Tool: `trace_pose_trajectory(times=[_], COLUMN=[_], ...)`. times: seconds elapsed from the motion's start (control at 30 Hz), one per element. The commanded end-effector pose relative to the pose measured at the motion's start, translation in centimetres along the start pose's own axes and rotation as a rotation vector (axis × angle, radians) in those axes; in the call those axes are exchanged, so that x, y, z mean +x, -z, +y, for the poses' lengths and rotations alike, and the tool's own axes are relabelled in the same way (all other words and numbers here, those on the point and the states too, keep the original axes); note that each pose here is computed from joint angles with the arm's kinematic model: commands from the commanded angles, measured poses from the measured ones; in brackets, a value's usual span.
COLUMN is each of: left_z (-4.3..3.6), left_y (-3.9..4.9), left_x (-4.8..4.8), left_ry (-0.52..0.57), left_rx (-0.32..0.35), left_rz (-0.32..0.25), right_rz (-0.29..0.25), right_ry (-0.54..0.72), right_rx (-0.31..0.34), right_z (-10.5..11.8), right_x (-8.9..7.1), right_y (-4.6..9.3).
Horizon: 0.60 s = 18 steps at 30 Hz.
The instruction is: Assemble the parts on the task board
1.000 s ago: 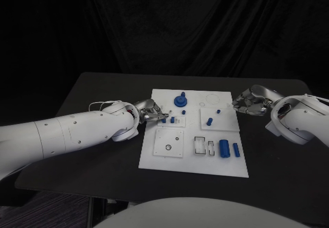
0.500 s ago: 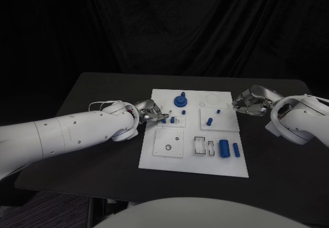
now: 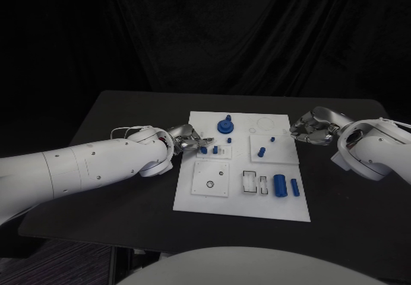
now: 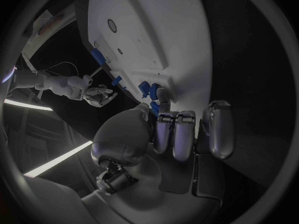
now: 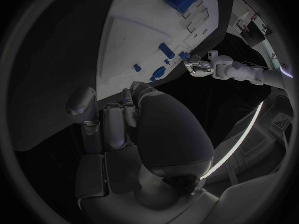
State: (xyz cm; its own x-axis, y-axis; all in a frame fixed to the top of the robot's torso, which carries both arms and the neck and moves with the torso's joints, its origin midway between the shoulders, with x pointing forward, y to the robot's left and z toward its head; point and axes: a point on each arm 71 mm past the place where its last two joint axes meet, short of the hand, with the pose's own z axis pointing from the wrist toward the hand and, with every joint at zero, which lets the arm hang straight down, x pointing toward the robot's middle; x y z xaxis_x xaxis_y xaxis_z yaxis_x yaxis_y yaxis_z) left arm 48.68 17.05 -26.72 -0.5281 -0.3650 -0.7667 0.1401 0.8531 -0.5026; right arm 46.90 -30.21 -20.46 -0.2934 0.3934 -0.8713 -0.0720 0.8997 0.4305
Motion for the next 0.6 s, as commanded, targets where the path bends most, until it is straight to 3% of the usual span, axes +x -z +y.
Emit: trace_pose_trajectory(times=[0.03,0.6], left_z=[0.20,0.11], left_y=[0.04,0.16], left_x=[0.50,0.80], left_ry=[0.001,-0.005], left_rx=[-0.019,-0.022], left_rz=[0.019,0.052], right_rz=[0.010,0.012], right_ry=[0.002,0.002], right_rx=[0.015,0.015], right_z=[-0.18,-0.22], right_x=[0.18,0.27], right_y=[0.03,0.04])
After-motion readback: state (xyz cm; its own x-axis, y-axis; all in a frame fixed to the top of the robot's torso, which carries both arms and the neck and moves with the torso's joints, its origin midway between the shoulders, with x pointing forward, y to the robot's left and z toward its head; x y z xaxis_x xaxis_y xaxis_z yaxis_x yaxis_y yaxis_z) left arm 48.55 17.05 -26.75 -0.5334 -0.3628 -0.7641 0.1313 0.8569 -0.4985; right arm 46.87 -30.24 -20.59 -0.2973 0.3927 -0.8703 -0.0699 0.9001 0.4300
